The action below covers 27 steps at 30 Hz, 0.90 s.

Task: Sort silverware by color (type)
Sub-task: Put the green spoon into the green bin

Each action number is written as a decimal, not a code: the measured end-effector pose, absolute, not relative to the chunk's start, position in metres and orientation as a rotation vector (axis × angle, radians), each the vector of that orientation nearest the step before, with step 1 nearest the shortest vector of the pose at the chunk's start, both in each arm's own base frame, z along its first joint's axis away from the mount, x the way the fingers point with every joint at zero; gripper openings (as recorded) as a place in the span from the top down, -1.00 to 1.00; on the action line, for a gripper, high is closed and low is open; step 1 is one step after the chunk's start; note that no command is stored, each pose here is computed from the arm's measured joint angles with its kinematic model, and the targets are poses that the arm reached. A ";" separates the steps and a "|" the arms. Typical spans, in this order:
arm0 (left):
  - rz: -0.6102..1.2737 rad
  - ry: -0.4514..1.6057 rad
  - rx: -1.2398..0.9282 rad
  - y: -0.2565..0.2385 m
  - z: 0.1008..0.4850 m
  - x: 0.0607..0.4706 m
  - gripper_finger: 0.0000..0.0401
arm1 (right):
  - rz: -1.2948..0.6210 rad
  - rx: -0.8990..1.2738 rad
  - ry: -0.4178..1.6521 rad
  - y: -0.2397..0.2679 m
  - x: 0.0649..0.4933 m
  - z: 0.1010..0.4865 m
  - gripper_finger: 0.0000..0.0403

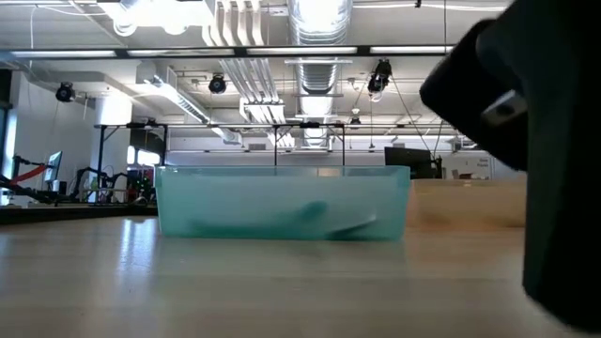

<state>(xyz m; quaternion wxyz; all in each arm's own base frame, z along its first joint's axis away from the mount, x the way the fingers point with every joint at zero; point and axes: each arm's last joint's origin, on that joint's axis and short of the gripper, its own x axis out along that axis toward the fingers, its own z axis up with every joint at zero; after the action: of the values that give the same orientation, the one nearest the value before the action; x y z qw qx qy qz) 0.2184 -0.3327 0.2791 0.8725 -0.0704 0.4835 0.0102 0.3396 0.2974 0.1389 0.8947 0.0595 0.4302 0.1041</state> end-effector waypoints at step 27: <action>0.189 0.749 -0.088 -0.327 0.282 0.224 0.58 | 0.083 0.132 0.997 0.250 0.371 0.132 0.67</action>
<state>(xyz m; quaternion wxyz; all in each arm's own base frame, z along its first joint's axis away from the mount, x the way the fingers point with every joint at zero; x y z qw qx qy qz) 0.2238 -0.3268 0.2820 0.9253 -0.0428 0.3653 0.0923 0.3706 0.2504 0.1316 0.8754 0.0634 0.4776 0.0398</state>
